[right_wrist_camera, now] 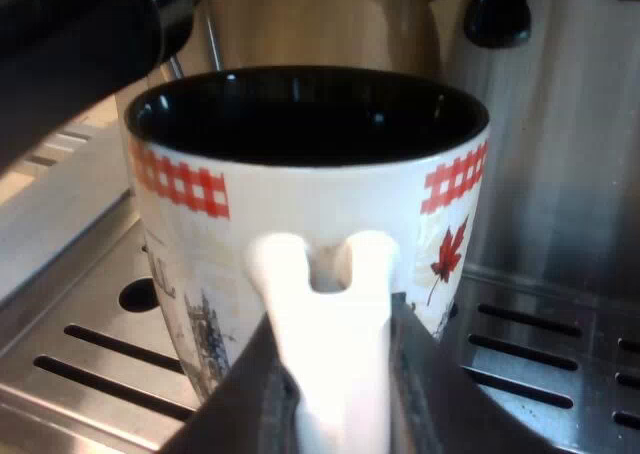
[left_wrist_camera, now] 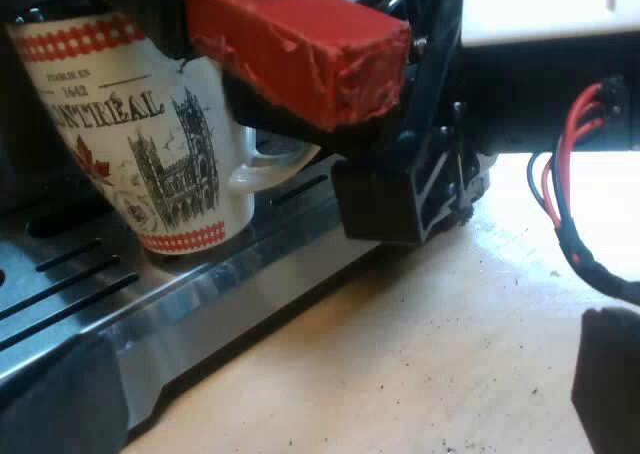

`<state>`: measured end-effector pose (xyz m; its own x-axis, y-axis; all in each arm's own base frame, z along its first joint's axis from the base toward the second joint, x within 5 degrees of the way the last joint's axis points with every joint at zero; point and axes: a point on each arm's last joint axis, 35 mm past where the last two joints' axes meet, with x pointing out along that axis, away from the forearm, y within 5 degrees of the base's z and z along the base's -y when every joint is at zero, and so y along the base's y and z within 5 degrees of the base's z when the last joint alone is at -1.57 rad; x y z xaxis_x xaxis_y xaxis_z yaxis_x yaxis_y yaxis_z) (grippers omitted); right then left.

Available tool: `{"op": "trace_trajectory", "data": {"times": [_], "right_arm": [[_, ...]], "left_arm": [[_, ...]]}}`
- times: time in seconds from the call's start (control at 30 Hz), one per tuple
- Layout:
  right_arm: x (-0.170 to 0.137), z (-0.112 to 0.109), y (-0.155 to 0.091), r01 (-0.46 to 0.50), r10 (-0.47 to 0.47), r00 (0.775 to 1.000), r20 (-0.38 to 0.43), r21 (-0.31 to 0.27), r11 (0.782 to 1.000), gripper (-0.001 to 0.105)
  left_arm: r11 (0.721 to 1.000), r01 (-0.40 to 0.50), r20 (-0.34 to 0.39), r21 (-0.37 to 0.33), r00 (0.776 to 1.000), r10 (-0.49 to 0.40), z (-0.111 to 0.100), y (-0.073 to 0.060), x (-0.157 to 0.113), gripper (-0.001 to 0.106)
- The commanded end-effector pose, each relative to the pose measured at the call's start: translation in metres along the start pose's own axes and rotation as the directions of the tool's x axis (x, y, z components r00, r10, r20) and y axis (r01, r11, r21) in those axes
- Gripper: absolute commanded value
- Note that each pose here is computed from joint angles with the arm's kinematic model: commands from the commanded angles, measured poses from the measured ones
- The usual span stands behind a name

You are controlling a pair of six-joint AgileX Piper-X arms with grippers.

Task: Place mug into machine

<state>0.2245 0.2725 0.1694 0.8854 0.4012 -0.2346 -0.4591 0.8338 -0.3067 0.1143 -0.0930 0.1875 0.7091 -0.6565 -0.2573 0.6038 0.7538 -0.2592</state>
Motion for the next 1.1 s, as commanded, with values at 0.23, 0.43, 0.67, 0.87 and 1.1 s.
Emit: {"op": "trace_trajectory", "data": {"times": [0.23,0.43,0.67,0.87,1.1], "right_arm": [[0.001,0.002,-0.001,-0.017,0.019,0.999,-0.028,0.061,0.998,0.013],[0.001,-0.002,0.000,-0.025,0.029,0.998,-0.064,0.052,0.998,0.043],[-0.003,-0.006,0.009,-0.078,0.083,0.992,-0.097,0.052,0.996,0.043],[-0.001,-0.009,0.003,-0.047,0.060,0.991,-0.120,0.109,0.993,0.043],[0.008,-0.007,0.002,-0.092,0.104,0.989,-0.101,0.123,0.988,0.043]], "left_arm": [[1.000,0.011,0.018,-0.012,1.000,-0.011,0.002,-0.001,0.000,0.092],[1.000,0.011,0.018,-0.012,1.000,-0.011,0.002,-0.001,0.000,0.092],[1.000,0.011,0.018,-0.012,1.000,-0.011,0.002,-0.001,0.000,0.092],[1.000,0.011,0.018,-0.012,1.000,-0.011,0.002,-0.001,0.000,0.092],[1.000,0.011,0.018,-0.012,1.000,-0.011,0.002,-0.001,0.000,0.092]]}}
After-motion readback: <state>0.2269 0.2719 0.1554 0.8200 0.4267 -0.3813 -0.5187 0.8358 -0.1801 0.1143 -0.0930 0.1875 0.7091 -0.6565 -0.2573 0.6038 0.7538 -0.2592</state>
